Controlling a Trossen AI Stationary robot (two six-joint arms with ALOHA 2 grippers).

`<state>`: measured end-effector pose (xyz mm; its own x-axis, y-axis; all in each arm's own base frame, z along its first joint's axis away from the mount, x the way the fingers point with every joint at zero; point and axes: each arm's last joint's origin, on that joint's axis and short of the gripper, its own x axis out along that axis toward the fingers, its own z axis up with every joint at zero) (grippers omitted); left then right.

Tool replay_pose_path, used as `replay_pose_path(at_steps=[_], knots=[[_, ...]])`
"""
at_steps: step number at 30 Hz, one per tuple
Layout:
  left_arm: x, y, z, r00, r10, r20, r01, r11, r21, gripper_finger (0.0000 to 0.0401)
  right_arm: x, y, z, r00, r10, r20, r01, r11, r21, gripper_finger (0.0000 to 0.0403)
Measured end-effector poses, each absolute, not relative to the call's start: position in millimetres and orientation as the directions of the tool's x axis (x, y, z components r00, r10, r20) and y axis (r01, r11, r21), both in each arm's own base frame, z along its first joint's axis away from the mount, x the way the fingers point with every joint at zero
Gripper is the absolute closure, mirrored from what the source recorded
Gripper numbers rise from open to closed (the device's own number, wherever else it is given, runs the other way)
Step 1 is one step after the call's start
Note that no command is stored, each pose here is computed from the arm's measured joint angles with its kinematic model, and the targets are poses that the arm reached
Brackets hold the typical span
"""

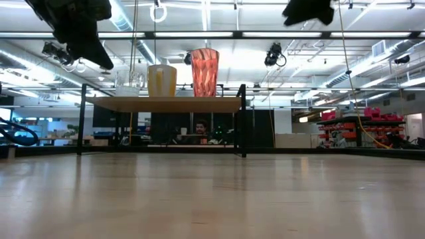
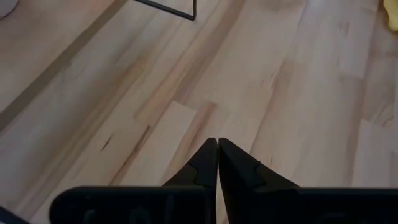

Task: Stack small to large cups/mugs on shelf
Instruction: Return to Home Position

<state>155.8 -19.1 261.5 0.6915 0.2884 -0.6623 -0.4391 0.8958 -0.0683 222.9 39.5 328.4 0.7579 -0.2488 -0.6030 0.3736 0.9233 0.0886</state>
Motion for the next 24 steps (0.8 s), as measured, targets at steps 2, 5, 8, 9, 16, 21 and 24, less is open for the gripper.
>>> replay_pose_path(at_steps=[2,5,8,9,16,21,24], knots=[[155.8,-19.6,261.7,0.693,0.292,-0.659,-0.439,0.896,-0.065,0.0382,213.8,50.1,334.3,0.781,-0.275,-0.561,0.364,0.93,0.051,0.0268],[155.6,-21.1,262.1,0.696,0.308,-0.649,-0.444,0.895,-0.05,0.0377,195.8,66.9,339.4,0.818,-0.322,-0.476,0.365,0.931,-0.002,0.0278],[155.3,-22.2,262.7,0.697,0.337,-0.633,-0.456,0.89,-0.028,0.0372,177.0,78.2,332.8,0.842,-0.357,-0.404,0.38,0.925,-0.025,0.0287],[155.2,-22.5,262.8,0.697,0.346,-0.628,-0.46,0.888,-0.022,0.0371,171.5,80.3,327.9,0.851,-0.353,-0.388,0.376,0.926,-0.018,0.0289],[154.7,-23.0,263.3,0.694,0.379,-0.611,-0.477,0.879,0.004,0.0375,146.9,76.1,279.1,0.91,-0.294,-0.293,0.332,0.939,0.089,0.0295],[154.7,-22.9,263.4,0.694,0.383,-0.61,-0.474,0.88,0.014,0.038,135.7,68.4,277.0,0.946,-0.259,-0.196,0.282,0.955,0.097,0.0295],[154.6,-22.4,263.6,0.691,0.4,-0.602,-0.485,0.874,0.024,0.0378,129.4,63.7,281.9,0.958,-0.247,-0.143,0.26,0.963,0.076,0.0296]])
